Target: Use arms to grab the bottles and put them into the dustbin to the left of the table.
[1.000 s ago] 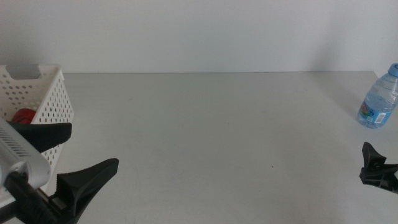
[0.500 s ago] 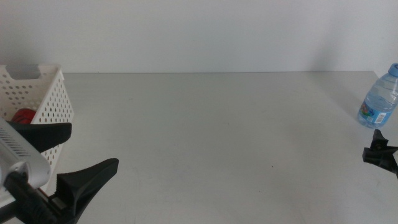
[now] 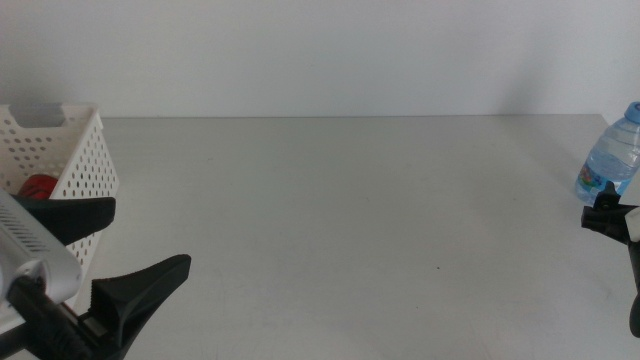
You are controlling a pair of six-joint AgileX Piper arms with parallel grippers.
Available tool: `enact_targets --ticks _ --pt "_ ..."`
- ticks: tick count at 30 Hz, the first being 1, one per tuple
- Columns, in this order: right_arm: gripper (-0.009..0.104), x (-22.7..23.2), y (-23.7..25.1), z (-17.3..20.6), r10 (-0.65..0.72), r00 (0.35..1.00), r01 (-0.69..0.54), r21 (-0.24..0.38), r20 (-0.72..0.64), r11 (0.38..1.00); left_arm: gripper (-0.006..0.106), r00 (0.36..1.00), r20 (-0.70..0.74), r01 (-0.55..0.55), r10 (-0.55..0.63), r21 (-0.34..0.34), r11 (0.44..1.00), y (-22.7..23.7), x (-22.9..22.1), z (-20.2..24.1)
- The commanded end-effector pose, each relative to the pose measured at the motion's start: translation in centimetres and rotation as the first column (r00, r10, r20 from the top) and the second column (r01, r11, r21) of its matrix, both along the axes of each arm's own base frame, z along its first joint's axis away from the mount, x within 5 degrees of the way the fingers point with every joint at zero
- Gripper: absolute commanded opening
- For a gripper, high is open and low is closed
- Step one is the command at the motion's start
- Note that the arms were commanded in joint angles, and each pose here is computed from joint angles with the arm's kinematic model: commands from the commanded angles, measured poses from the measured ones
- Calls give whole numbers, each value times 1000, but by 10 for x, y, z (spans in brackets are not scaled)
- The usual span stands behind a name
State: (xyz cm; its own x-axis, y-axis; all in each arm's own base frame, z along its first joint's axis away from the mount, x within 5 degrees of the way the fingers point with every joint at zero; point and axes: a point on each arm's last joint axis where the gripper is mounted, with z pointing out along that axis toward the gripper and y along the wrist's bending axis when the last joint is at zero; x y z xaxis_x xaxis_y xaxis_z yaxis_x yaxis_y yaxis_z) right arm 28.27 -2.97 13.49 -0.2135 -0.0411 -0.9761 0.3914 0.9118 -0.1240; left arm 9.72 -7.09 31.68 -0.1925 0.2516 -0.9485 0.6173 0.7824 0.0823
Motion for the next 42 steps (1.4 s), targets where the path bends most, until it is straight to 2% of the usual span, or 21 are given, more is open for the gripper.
enact_targets --ticks 1,25,31,42 --pt "75 11 -5 29 -19 975 41 -93 219 995 93 997 72 -4 10 -84 996 -1 1 17" --pt "75 80 -7 13 -47 963 70 -75 264 995 93 997 72 -4 10 -84 996 -1 1 17" --pt "75 89 -12 14 -94 963 124 -104 254 987 93 997 72 -4 10 -84 996 -1 1 17" --pt "66 92 -24 10 -119 970 146 -117 213 982 93 997 72 -4 10 -84 996 -1 1 17"
